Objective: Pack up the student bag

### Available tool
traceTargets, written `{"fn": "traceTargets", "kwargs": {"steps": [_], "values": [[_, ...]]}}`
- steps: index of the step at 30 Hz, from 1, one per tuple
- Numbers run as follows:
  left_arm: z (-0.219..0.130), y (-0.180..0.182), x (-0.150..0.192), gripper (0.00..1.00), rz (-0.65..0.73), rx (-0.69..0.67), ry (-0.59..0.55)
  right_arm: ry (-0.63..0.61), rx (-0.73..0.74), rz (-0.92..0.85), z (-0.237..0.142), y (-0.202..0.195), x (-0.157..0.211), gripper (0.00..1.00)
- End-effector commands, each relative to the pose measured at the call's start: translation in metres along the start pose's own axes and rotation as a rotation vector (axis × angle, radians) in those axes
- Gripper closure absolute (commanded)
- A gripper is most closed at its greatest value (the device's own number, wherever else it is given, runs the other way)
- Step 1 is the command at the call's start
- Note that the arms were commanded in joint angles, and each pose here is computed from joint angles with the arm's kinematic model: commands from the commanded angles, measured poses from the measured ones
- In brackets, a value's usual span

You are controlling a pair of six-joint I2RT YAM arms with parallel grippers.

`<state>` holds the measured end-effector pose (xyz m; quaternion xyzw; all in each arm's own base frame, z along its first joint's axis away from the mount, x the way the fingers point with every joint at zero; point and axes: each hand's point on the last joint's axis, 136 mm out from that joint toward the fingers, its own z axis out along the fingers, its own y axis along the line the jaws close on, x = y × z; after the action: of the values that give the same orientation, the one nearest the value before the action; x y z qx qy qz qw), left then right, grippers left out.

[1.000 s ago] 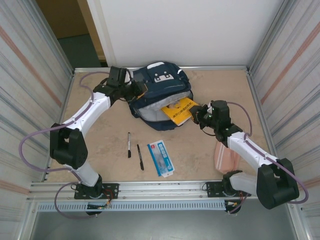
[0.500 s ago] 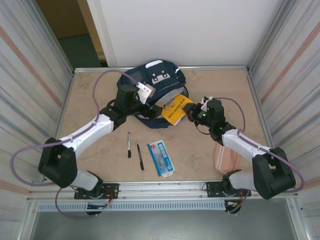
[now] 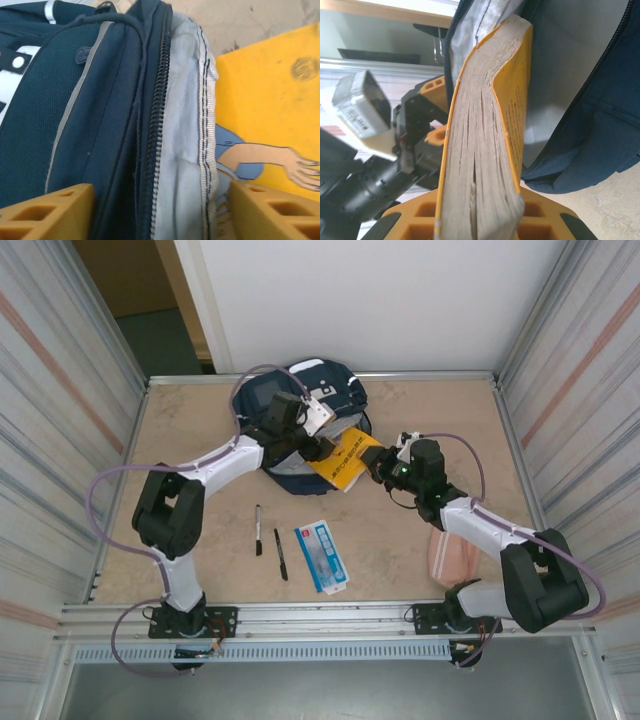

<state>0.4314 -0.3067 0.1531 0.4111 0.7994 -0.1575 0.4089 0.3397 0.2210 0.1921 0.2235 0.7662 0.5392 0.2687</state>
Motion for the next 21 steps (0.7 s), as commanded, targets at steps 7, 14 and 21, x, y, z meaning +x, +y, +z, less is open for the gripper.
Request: {"fn": "traceTargets", "kwargs": {"steps": [7,14,21], "values": [[-0.022,-0.010,-0.034,1.00,0.085,0.060,-0.072,-0.048,-0.157,-0.126,-0.016,0.057,-0.006,1.00],[-0.061,-0.001,-0.083,1.00,0.315,-0.206,-0.144,-0.042,-0.078,-0.097,-0.015,0.039,0.001,1.00],[-0.089,0.007,-0.131,1.00,0.404,-0.379,-0.196,-0.069,-0.068,-0.076,-0.009,0.039,0.004,1.00]]}}
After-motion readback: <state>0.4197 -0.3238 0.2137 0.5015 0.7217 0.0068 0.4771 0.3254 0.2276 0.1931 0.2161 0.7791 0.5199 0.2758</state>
